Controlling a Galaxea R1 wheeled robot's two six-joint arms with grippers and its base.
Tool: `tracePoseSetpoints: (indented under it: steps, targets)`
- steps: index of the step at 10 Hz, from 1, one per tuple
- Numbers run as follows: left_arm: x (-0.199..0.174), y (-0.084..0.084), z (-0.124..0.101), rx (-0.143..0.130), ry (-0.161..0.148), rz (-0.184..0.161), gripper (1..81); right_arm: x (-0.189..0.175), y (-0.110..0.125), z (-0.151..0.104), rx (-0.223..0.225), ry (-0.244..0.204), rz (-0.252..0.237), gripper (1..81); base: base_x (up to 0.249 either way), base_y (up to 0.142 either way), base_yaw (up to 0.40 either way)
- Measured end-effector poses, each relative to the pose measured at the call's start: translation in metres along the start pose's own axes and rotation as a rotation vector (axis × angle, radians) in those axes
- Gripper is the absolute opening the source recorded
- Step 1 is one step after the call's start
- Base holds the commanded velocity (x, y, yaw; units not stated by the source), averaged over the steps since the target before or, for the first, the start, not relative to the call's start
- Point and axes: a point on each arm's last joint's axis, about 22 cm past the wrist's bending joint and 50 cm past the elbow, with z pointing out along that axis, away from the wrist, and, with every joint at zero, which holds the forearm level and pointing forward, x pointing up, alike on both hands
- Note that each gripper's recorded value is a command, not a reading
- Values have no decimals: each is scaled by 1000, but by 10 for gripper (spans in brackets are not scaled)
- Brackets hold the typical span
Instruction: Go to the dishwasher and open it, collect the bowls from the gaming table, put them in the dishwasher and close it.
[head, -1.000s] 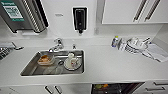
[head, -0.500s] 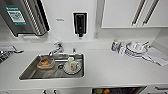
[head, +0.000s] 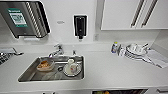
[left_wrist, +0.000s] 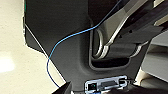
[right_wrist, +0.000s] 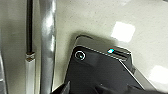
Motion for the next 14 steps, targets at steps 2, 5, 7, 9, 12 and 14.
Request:
tracePoseSetpoints:
  steps: [2, 5, 7, 9, 12, 14]
  targets:
    - [-2, -2, -1, 4, -4, -1, 811, 8, -41, 4, 55, 6, 80, 811, 0, 0, 0]
    - [-2, -10, -3, 15, -5, 0, 811, -2, -74, 15, 73, -31, 121, 811, 0, 0, 0]
    - [-2, -7, -2, 11, -5, 0, 811, -7, -109, 12, 134, -45, 120, 811, 0, 0, 0]
    - [-2, -1, 0, 4, -5, 0, 811, -7, -172, -2, 260, -52, 104, 811, 0, 0, 0]
    - [-6, 3, 2, 9, -25, -1, 811, 9, -229, -63, 402, -37, 73, 811, 0, 0, 0]
    - [-7, 11, 5, -1, -27, 2, 811, 25, -222, -103, 445, 2, 9, 811, 0, 0, 0]
